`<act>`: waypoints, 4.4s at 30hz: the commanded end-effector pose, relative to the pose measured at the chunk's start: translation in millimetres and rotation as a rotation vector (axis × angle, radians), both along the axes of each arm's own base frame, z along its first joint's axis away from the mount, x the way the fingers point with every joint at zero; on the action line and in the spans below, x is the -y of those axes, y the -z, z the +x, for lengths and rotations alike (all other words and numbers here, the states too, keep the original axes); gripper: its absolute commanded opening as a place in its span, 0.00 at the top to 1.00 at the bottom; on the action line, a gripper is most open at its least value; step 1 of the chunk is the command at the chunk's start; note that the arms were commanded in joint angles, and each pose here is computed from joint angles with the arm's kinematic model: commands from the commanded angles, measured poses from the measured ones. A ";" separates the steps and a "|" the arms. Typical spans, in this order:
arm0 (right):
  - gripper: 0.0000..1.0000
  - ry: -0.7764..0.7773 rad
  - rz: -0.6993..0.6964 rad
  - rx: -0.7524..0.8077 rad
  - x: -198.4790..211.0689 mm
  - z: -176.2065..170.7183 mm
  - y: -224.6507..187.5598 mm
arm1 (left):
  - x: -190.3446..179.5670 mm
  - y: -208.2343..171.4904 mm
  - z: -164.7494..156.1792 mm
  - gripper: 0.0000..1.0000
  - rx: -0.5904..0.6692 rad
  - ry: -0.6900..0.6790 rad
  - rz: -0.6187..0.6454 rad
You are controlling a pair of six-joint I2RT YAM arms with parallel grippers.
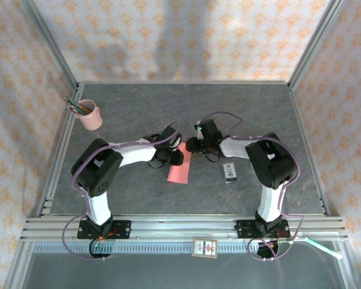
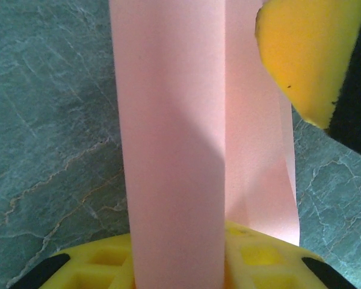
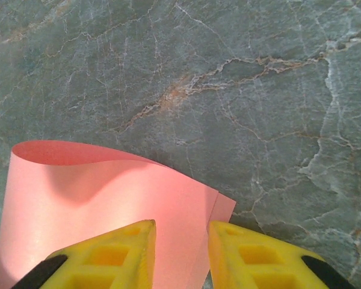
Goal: Fold a paper plane with a square sheet of paper (pick it up from the middle)
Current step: First fold the square sheet of paper in half at the center of the table.
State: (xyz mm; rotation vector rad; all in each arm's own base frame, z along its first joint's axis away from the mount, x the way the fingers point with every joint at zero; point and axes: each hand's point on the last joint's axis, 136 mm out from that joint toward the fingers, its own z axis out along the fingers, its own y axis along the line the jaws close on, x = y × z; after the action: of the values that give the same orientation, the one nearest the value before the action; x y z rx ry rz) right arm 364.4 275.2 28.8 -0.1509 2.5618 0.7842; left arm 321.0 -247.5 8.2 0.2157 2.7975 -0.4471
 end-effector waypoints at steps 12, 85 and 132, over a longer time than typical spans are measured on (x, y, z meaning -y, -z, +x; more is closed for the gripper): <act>0.69 -0.018 -0.004 0.030 11.3 -0.7 -24.2 | -82.4 57.0 -21.4 0.61 -0.097 -0.068 0.358; 0.70 0.019 -0.033 0.001 28.4 -9.9 -22.6 | -104.0 68.3 -21.0 0.60 -0.089 -0.055 0.506; 0.70 0.015 -0.027 -0.013 29.9 -17.3 -20.0 | -95.0 59.9 -13.6 0.69 -0.053 -0.086 0.442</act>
State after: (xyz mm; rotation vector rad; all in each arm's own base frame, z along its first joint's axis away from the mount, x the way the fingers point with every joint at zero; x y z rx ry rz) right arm 348.4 249.4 48.9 -0.1330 2.5774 0.7616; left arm 322.3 -245.6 7.6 0.2601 2.7973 -0.3524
